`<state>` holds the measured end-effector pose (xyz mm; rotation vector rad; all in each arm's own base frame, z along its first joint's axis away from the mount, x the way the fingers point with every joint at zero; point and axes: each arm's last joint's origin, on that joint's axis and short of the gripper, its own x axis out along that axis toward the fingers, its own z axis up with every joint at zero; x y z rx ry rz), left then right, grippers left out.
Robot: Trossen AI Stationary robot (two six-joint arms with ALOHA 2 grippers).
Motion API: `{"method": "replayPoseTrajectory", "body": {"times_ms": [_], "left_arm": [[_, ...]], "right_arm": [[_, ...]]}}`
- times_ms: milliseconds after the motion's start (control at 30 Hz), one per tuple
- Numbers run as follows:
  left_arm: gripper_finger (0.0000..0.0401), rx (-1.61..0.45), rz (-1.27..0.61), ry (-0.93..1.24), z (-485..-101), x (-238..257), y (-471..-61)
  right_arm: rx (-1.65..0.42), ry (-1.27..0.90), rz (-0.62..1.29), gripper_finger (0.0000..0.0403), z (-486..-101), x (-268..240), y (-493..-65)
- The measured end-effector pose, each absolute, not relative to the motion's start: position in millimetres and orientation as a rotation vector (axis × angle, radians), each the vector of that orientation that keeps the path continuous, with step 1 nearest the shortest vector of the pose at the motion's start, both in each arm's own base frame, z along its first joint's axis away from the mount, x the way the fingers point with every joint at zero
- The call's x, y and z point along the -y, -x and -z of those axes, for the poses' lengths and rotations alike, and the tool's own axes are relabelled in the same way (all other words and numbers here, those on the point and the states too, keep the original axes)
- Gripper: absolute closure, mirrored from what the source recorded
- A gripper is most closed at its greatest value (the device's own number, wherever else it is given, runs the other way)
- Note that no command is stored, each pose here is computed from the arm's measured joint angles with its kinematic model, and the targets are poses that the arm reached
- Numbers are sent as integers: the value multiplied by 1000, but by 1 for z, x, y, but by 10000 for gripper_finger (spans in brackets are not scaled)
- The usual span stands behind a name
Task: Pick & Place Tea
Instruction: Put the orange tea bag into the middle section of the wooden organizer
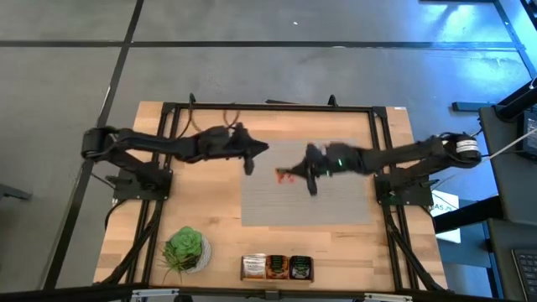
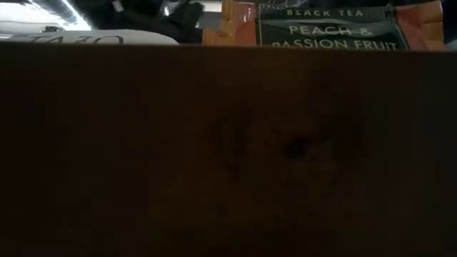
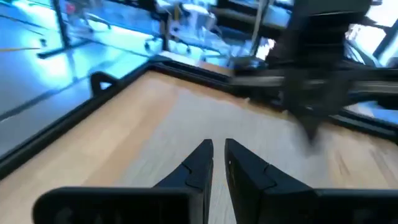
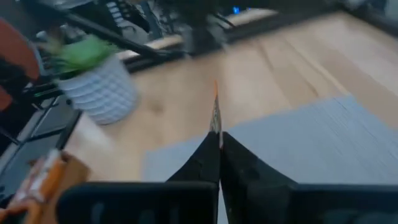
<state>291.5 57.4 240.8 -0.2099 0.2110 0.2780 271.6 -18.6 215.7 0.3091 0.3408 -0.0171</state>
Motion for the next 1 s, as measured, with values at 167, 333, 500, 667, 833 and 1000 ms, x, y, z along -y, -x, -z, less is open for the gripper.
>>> {"method": "replayPoseTrajectory", "body": {"times_ms": [167,333,500,667,833,1000], "left_arm": [[363,-106,-279,252,-227,-40,-268],[363,-87,-279,273,-221,-35,-263],[363,-86,-257,296,-222,-30,-263],[363,-93,-232,298,-221,-23,-264],[363,-101,-205,297,-221,-15,-264],[363,-109,-172,294,-221,-6,-265]], "right_arm": [[-246,-223,-18,399,-226,-59,-267],[-62,-177,-106,399,-233,-119,-258],[15,-160,-126,399,-225,-158,-252],[-28,-105,-126,399,-209,-195,-268],[-55,-33,-168,399,-200,-236,-289],[-114,-10,-135,399,-198,-265,-296]]}}
